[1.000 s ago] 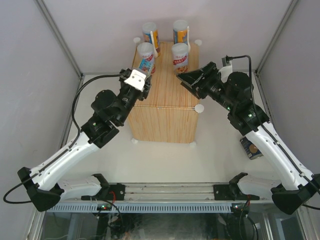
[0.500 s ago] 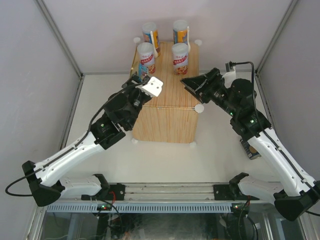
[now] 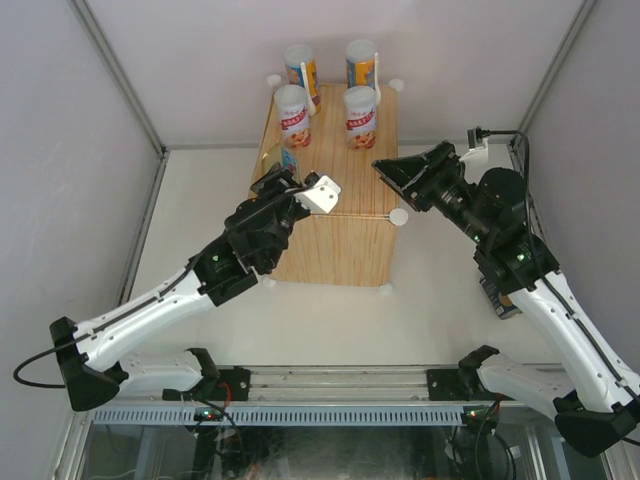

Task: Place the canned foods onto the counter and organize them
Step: Place the canned food on the counter.

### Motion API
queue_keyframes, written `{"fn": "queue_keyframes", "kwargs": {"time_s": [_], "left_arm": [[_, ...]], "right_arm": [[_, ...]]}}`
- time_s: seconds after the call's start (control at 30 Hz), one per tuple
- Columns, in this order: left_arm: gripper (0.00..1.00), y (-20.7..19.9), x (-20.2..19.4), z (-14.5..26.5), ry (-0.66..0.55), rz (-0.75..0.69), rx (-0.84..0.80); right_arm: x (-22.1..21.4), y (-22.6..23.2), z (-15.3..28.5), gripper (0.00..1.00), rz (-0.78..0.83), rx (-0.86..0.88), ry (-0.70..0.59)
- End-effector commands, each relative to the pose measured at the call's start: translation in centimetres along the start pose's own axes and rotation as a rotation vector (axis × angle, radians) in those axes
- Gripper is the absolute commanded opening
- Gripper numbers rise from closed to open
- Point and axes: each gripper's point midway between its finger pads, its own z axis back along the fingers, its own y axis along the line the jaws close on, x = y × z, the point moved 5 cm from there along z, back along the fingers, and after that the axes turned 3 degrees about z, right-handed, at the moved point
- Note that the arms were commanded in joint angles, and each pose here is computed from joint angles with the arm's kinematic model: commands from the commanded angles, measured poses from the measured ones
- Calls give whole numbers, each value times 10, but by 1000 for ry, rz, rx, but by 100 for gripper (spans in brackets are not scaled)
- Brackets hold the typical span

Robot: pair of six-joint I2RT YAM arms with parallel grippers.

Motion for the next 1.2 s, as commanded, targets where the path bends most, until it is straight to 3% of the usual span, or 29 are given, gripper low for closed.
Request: {"fn": "queue_keyframes", "kwargs": {"time_s": [0.0,1.17], "left_arm": [[0,18,11,17,-56,52,35],[0,1,-2,50,76,-112,-125]], "right_arm": [[2,3,5,57,30,-2,-25],[-15,2,7,56,35,20,-19]]}}
